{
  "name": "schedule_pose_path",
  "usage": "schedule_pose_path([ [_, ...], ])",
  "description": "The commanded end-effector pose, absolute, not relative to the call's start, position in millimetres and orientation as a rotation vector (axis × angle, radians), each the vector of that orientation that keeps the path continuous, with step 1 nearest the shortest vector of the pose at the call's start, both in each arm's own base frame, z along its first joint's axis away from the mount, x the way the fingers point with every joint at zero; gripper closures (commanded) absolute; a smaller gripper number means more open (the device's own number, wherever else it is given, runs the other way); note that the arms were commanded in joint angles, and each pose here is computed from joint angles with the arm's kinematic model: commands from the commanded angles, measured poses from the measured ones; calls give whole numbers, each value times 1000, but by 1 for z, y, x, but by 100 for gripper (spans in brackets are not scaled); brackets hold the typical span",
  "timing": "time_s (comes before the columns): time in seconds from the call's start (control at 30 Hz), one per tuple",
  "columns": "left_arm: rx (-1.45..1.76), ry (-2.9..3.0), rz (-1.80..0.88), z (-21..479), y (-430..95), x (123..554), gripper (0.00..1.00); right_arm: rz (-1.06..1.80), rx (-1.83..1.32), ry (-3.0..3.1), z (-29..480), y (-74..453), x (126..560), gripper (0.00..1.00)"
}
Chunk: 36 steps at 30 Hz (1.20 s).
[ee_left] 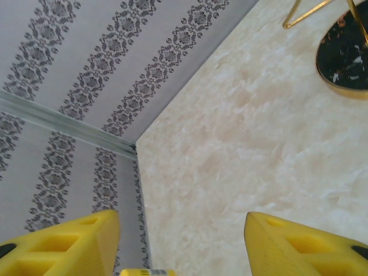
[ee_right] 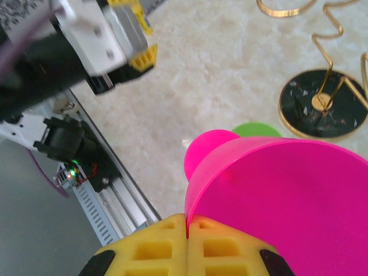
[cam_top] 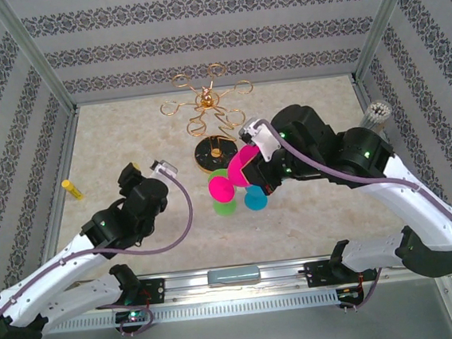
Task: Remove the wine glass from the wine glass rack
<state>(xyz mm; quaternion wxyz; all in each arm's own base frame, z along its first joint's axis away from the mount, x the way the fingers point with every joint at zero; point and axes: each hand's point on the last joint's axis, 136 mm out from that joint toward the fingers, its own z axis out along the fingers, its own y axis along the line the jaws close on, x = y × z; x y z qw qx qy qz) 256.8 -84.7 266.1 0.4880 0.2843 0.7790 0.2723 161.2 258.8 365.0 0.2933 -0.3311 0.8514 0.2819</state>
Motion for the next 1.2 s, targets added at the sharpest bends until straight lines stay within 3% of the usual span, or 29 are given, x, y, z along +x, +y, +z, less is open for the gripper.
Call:
schedule_pose_path([
  [0.0, 543, 1971, 465, 270, -89, 264, 40, 712, -868, 2320, 348, 253, 158, 100],
  [0.37, 273, 2099, 96, 274, -99, 288, 41, 674, -966, 2415, 310, 253, 134, 100],
  [1.17, 4, 2203, -290, 260, -100, 292, 40, 475, -1004, 2497, 237, 278, 139, 100],
])
